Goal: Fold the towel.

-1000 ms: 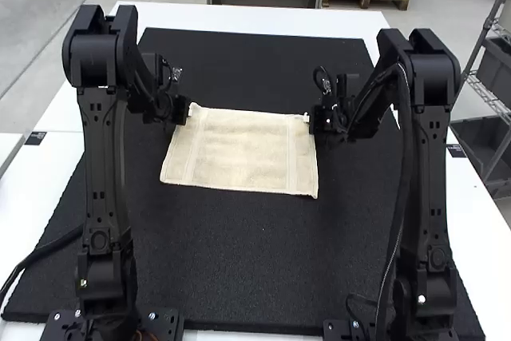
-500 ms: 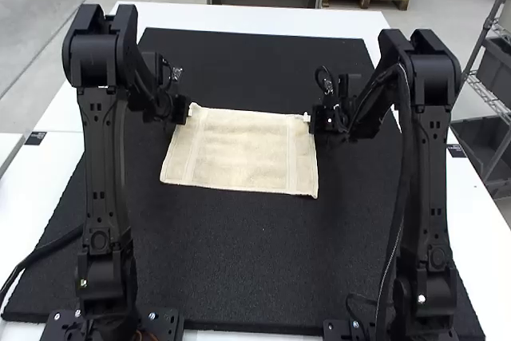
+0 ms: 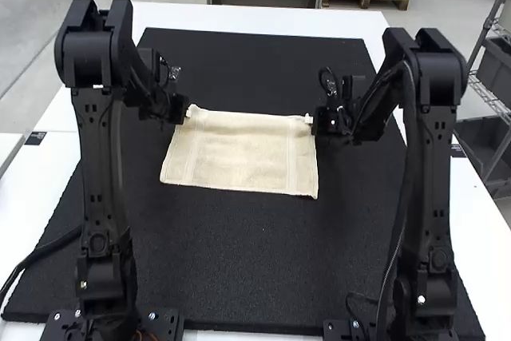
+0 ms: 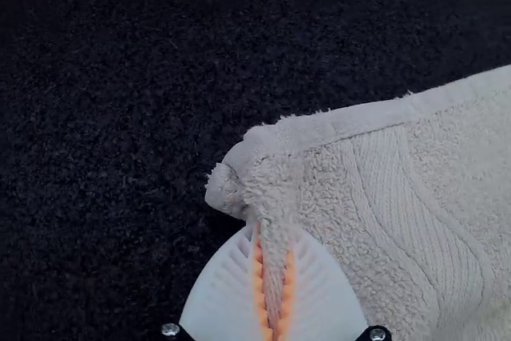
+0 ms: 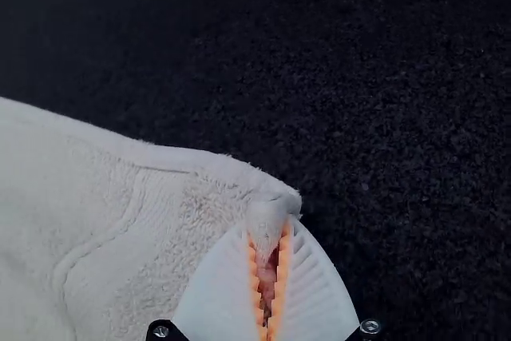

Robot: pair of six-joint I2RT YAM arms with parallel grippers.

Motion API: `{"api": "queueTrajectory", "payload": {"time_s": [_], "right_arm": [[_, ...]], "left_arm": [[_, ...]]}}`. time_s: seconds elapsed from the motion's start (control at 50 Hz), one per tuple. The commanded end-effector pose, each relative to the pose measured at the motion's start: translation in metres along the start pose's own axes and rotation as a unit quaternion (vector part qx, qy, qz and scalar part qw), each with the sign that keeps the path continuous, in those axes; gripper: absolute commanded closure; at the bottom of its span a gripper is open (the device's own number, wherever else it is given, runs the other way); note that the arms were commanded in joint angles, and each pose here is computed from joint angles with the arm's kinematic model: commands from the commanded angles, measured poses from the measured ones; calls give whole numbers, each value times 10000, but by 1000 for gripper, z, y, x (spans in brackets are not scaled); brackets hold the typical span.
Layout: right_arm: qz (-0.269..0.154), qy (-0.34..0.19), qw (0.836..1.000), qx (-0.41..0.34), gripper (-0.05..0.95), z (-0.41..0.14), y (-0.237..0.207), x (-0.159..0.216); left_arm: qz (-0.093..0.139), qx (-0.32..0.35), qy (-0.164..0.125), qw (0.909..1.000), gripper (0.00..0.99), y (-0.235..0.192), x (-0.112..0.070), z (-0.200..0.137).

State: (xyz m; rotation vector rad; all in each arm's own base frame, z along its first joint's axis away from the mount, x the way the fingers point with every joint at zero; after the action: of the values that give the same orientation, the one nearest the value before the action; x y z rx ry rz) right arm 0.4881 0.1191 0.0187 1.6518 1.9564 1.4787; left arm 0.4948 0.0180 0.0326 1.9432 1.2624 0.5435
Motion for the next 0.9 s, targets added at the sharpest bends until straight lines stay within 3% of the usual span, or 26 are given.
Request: {"api": "queueTrajectory", "payload": {"time_s": [0.0, 0.88], "right_arm": [[-110, 89, 9992, -386, 920, -18, 33, 7], [-137, 265, 9990, -337, 920, -56, 23, 31]], "left_arm": [[198, -233, 8, 9995, 974, 16, 1, -15], [424, -316, 36, 9986, 974, 10, -25, -57]]}}
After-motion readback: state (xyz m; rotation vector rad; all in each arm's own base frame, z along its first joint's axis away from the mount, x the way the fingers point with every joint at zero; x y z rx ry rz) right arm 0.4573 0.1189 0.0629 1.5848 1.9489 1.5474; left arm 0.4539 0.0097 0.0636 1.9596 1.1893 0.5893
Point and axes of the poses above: each hand's point on the last joint's axis, 136 mm out from that joint toward the fingers, its own z axis out along the fingers, its own x axis along the line the jaws close on, y = z × x, the point moved 4 cm from there along -z, back along the fingers, and after that the axes turned 7 degrees about z, right-handed, at the moved point
